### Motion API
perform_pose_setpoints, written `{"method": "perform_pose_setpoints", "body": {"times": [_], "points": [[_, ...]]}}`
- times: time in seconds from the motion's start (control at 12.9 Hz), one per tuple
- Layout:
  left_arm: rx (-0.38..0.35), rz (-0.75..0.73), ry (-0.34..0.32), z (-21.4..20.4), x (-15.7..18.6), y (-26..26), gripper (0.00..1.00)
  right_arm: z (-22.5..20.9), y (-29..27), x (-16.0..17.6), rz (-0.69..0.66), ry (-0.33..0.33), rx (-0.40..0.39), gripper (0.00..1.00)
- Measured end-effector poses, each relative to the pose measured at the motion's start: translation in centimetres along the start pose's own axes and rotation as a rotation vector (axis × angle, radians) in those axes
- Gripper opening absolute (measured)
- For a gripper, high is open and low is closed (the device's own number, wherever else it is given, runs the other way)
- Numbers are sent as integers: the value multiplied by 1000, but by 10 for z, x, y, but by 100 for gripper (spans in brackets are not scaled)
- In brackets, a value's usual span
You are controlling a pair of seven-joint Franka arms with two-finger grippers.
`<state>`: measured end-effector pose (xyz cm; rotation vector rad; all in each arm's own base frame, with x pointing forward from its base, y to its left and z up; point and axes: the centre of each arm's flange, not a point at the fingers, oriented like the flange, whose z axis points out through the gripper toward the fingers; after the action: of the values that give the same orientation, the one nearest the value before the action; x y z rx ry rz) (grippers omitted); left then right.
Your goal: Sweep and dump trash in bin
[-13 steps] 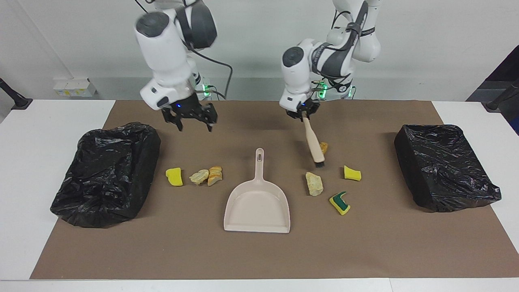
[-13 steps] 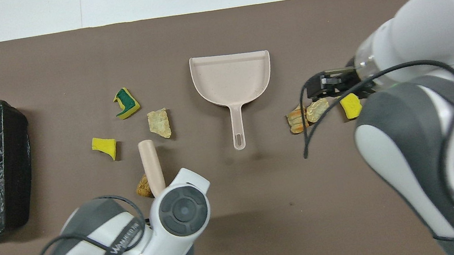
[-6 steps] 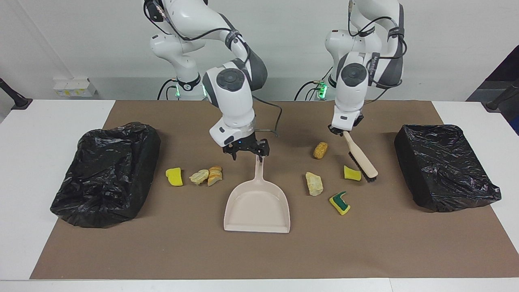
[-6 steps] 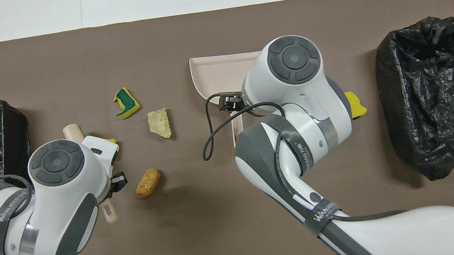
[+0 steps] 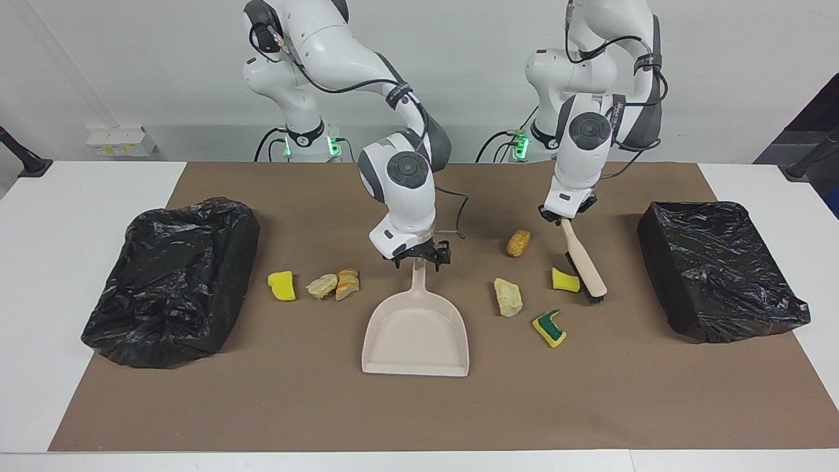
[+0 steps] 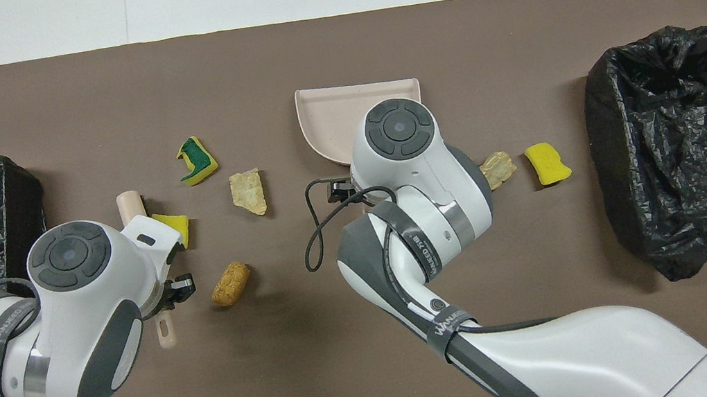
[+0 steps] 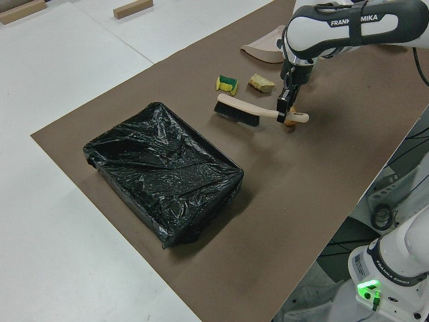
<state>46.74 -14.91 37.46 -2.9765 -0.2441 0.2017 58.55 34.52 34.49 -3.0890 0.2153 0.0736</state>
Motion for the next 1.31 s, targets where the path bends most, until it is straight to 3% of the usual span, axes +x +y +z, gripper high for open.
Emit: {"method": "perform_pose_setpoints", "body": {"times": [0.15,0.23,0.54,0.85,1.08,1.31], "points": [[-47,48,2,1,2,5,26,-1,0,0,0,1,1,94],[-56,120,4,1,1,9,26,-2,0,0,4,2,1,85],[-62,305,18,-14,4,12,26,-6,1,1,31,14,-4,33],[-85,351,58,-50,39,-36,26,-51,26,11,-224,41,1,33],[-94,361,76,-39,62,-73,26,-102,59,2,-495,20,-17,33],[-35,411,125,-9,87,-66,26,-98,64,-19,-876,19,-77,33]]}}
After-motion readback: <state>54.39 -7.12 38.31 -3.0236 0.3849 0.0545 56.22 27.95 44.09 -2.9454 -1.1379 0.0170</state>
